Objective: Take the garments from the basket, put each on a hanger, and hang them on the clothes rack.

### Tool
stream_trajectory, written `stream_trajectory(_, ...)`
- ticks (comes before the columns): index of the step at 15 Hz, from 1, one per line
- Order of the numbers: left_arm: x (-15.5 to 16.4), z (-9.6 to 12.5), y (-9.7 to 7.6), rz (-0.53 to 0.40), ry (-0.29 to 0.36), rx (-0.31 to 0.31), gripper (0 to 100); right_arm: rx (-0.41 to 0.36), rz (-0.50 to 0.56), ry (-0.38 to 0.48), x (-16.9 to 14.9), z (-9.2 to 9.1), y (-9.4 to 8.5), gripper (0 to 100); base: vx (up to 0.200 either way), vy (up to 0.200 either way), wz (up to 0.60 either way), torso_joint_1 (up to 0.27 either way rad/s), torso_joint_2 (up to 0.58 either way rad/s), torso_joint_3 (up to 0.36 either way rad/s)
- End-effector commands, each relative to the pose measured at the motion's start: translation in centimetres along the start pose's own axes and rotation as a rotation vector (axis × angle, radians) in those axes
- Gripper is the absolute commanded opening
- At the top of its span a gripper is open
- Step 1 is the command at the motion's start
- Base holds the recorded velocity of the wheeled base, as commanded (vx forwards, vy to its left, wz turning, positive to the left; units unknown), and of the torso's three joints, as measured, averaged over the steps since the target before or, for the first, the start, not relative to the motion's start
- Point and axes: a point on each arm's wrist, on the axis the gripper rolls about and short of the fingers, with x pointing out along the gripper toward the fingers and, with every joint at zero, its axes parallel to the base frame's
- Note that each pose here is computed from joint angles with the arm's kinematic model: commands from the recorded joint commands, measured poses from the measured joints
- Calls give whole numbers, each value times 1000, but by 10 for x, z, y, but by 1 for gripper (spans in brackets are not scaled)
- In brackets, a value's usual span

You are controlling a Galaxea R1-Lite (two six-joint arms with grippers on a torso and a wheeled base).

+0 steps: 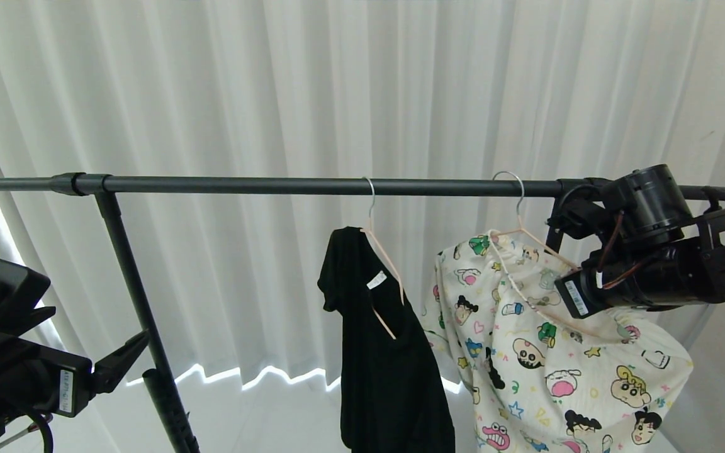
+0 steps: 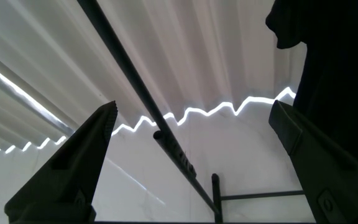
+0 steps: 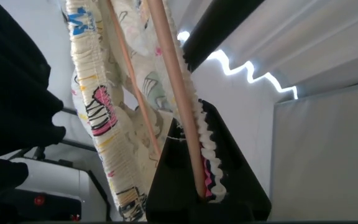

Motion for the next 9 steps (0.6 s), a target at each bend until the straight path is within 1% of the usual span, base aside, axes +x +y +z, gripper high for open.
stream_trajectory(1, 0, 0, 0, 1, 0, 0, 100, -7, 5, 2, 0, 0, 3, 0, 0, 0, 0, 0, 0, 0)
stream_trajectory(2, 0, 0, 0, 1, 0, 0, 100, -10, 9, 3, -1, -1, 4, 100, 0, 0, 0, 0, 0, 0)
stream_trajectory(3, 0, 0, 0, 0, -1, 0, 100, -7, 14, -3, -3, 0, 6, 100, 0, 0, 0, 0, 0, 0)
stream_trajectory(5, 0, 0, 0, 1, 1, -2, 100, 29, 27, -30, -10, 2, 9, 100, 0, 0, 0, 0, 0, 0)
stream_trajectory(7, 0, 0, 0, 2, 2, -4, 100, 68, 38, -95, -33, 7, 7, 100, 0, 0, 0, 0, 0, 0)
stream_trajectory(9, -1, 0, 0, 6, 0, -5, 100, 93, 35, -161, -64, 5, -3, 100, 0, 0, 0, 0, 0, 0)
